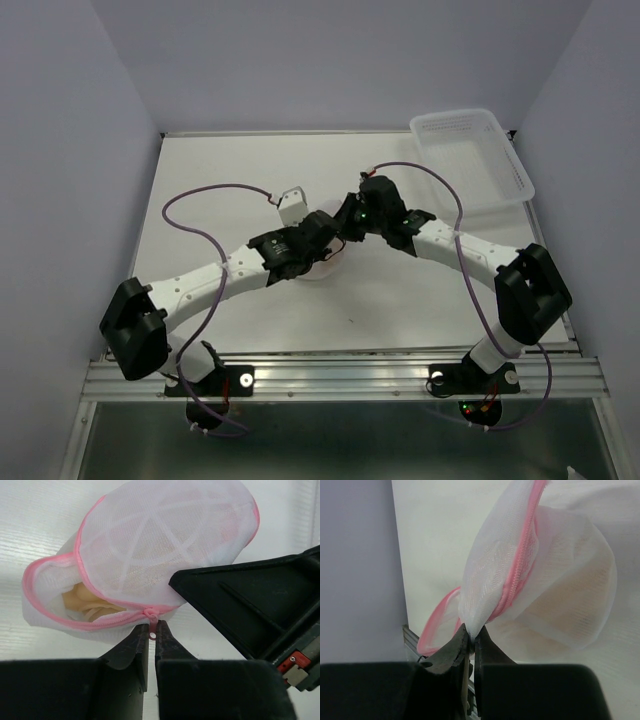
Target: Place the bra in the laundry bag and zip it closed
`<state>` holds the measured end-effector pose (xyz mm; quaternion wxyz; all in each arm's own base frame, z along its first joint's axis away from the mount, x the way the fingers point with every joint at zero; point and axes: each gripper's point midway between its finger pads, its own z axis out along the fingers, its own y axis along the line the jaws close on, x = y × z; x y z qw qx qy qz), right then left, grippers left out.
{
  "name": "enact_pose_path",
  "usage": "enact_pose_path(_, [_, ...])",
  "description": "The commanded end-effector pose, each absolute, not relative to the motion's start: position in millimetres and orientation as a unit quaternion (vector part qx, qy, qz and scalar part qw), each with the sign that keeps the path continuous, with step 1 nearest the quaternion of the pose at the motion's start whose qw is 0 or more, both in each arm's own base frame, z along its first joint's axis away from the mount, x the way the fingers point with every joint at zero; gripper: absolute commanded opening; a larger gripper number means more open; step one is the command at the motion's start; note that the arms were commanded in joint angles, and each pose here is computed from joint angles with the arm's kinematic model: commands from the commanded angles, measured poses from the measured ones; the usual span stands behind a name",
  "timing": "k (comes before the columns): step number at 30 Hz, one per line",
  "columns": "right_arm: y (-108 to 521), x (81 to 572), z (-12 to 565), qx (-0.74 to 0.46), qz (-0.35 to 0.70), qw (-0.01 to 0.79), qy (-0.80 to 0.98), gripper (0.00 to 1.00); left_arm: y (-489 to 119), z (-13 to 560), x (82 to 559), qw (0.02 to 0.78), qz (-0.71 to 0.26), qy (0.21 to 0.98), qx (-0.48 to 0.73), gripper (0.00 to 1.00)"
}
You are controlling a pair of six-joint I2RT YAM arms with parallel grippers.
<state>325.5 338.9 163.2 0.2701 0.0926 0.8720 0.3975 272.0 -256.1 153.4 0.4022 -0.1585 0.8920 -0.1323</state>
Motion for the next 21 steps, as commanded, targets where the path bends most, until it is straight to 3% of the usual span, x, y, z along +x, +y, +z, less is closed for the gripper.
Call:
enact_pose_path(1, [343.4, 331.7, 175.3, 0.077, 0.396, 0.292, 0.867, 0.01, -245.4, 173.6, 264.8, 0.412, -0.143, 0.884, -0.166, 0.08])
enact_pose_path(7, [330.2, 341.6, 176.4, 0.067, 0.357, 0.331, 0.871, 0.01, -249.9, 179.6, 255.8, 0.402, -0.193, 0.884, -0.142, 0.09])
enact_pose_path(10, [320.5, 345.5, 180.7, 0.057, 0.338, 0.36, 0.868, 0.01, -241.6, 167.0, 251.5, 0.39, -0.203, 0.886, -0.145, 0.0])
enact_pose_path(14, [321.3, 343.4, 179.8, -0.003, 0.329, 0.373, 0.868, 0.01, -251.4, 167.6, 248.9, 0.371, -0.264, 0.881, -0.129, 0.0])
enact_pose_path(21, [321.1, 340.7, 175.7, -0.061, 0.319, 0.387, 0.863, 0.01, -250.6, 169.6, 254.0, 0.375, -0.274, 0.876, -0.13, 0.0])
